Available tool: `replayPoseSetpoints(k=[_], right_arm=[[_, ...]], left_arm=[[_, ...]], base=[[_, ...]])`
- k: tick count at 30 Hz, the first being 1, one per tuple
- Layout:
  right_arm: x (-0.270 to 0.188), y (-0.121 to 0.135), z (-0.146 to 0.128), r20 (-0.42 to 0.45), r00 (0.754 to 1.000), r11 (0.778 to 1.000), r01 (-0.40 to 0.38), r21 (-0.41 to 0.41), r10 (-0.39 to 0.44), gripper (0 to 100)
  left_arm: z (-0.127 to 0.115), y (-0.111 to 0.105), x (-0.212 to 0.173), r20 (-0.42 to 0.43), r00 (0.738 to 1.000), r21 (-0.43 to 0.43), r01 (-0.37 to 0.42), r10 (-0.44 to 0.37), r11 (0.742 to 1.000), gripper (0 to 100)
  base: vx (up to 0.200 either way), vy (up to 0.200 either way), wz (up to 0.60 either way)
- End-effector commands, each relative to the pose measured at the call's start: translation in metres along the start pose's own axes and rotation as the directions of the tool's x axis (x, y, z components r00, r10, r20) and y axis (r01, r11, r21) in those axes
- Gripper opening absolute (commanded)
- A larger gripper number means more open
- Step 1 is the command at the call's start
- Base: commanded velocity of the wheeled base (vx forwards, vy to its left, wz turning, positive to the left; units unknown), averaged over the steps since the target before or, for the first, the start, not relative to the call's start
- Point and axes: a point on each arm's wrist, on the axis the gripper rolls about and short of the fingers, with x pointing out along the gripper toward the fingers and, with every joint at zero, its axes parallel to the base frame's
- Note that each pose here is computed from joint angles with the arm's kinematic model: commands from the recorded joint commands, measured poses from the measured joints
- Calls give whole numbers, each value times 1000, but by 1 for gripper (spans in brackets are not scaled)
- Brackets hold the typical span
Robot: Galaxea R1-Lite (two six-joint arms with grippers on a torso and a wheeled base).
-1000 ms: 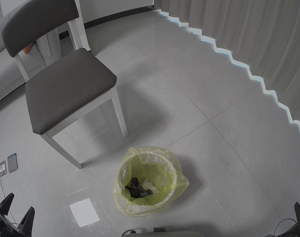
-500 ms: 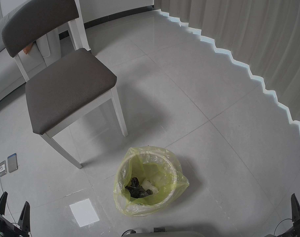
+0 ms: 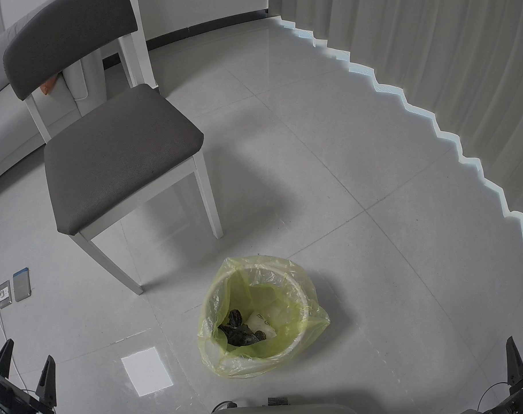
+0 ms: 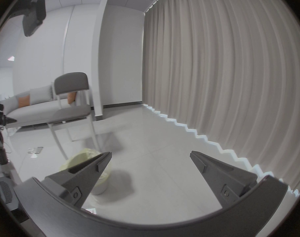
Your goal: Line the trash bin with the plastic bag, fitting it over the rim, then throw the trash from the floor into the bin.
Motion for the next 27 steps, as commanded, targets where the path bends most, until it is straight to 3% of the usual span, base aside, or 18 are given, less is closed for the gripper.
replayPoseSetpoints(k=[1, 4, 7, 9, 11, 13, 16, 27], right_arm=[[0, 3, -5, -6, 994, 993, -112, 28, 112, 100], [0, 4, -7, -19, 988, 985, -148, 85, 150, 100], [0, 4, -7, -18, 985, 983, -172, 70, 173, 100], [0, 3, -7, -24, 991, 990, -126, 65, 128, 100], [0, 1, -8, -38, 999, 1000, -5, 12, 6, 100], [0, -1, -13, -96, 994, 998, 61, 12, -60, 100], [-1, -1, -13, -101, 993, 996, 62, 56, -57, 100], [0, -1, -12, -82, 995, 997, 59, 59, -54, 100]], left_arm=[[-5, 0, 2, -22, 1000, -3, -1, 1, 1000, 100], [-5, 0, 2, -22, 1000, -1, 0, 0, 1000, 100], [-5, 0, 2, -22, 1000, -1, -1, 1, 1000, 100], [-5, 0, 2, -22, 1000, 1, -1, 1, 1000, 100], [-5, 0, 2, -22, 1000, 1, -1, 1, 1000, 100], [-5, 0, 2, -19, 1000, 2, 2, -2, 1000, 100], [-5, 0, 1, -17, 1000, -1, 0, 0, 1000, 100], [-5, 0, 0, -2, 1000, 4, 17, -17, 1000, 100]], base=[[0, 0, 0], [0, 0, 0], [0, 0, 0], [0, 0, 0], [0, 0, 0], [0, 0, 0], [0, 0, 0], [0, 0, 0]])
